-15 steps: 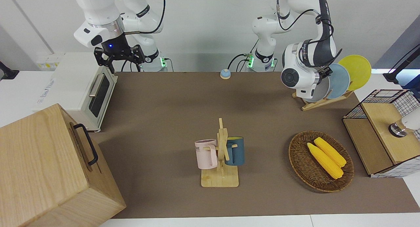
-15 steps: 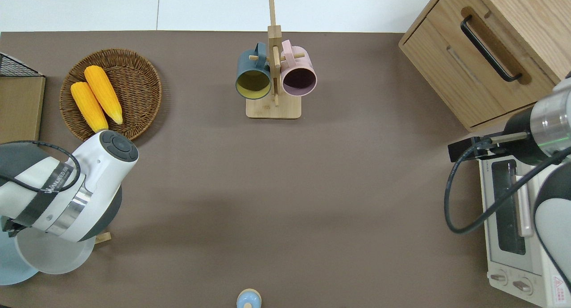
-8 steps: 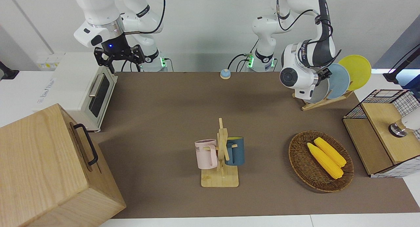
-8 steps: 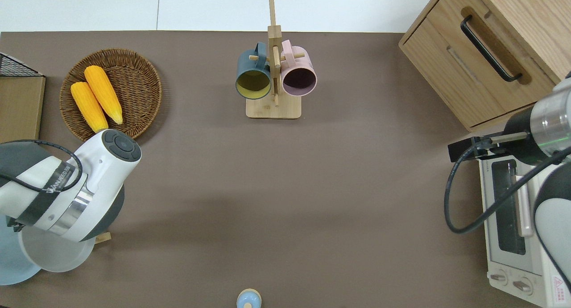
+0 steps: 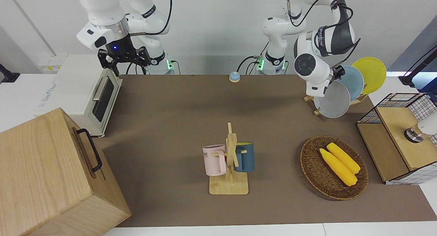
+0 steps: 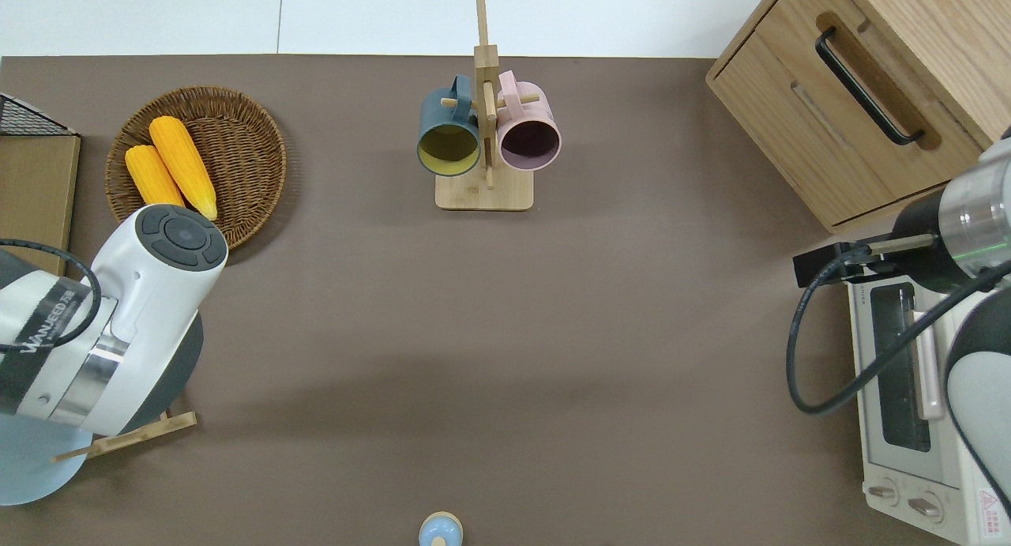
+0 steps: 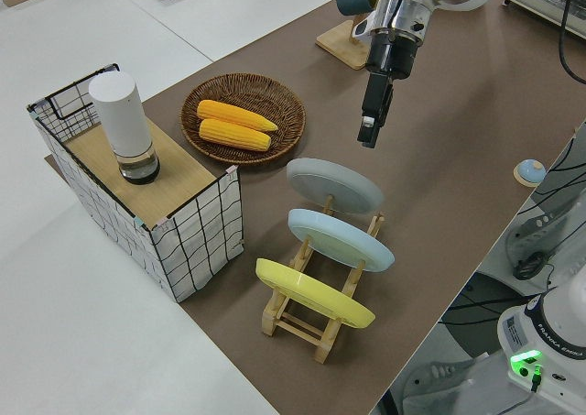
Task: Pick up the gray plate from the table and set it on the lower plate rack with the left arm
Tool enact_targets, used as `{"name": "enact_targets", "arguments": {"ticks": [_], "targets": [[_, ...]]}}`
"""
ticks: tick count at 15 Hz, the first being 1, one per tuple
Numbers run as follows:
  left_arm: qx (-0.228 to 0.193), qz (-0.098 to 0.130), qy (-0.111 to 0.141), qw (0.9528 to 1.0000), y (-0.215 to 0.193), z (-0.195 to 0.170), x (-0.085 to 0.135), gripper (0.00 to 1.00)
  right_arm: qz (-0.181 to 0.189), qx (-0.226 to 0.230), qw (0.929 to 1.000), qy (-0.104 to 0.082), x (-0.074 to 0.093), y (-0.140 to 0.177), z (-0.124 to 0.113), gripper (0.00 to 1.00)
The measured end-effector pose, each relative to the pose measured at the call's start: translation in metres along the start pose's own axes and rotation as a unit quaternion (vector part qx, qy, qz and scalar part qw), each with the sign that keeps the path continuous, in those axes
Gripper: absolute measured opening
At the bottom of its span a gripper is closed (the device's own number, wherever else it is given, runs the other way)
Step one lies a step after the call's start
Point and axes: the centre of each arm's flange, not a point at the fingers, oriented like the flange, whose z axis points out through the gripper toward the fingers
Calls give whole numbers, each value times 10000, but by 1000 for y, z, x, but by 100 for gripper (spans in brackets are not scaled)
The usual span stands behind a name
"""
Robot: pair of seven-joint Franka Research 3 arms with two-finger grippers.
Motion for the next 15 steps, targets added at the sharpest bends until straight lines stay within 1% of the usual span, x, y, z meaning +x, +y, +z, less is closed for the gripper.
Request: {"name": "enact_targets", "arguments": {"ticks": [2,4,7,9,13,15], "targets": [[-2,13,-7,10000,-1,1,0,68,0,0,10000,0,0,0,0,99],[-13,18,-15,10000,-1,0,0,71,0,0,10000,0,0,0,0,99],[-42,-11,-84,10000,-6,-3,-6,74,0,0,10000,0,0,0,0,99],[-69,-11,-88,9999,-9,-4,-8,75,0,0,10000,0,0,0,0,99],[-91,-25,-156,9998,-14,2,-5,75,0,0,10000,0,0,0,0,99],[-172,-20,-184,9997,-16,8,0,77,0,0,10000,0,0,0,0,99]]}}
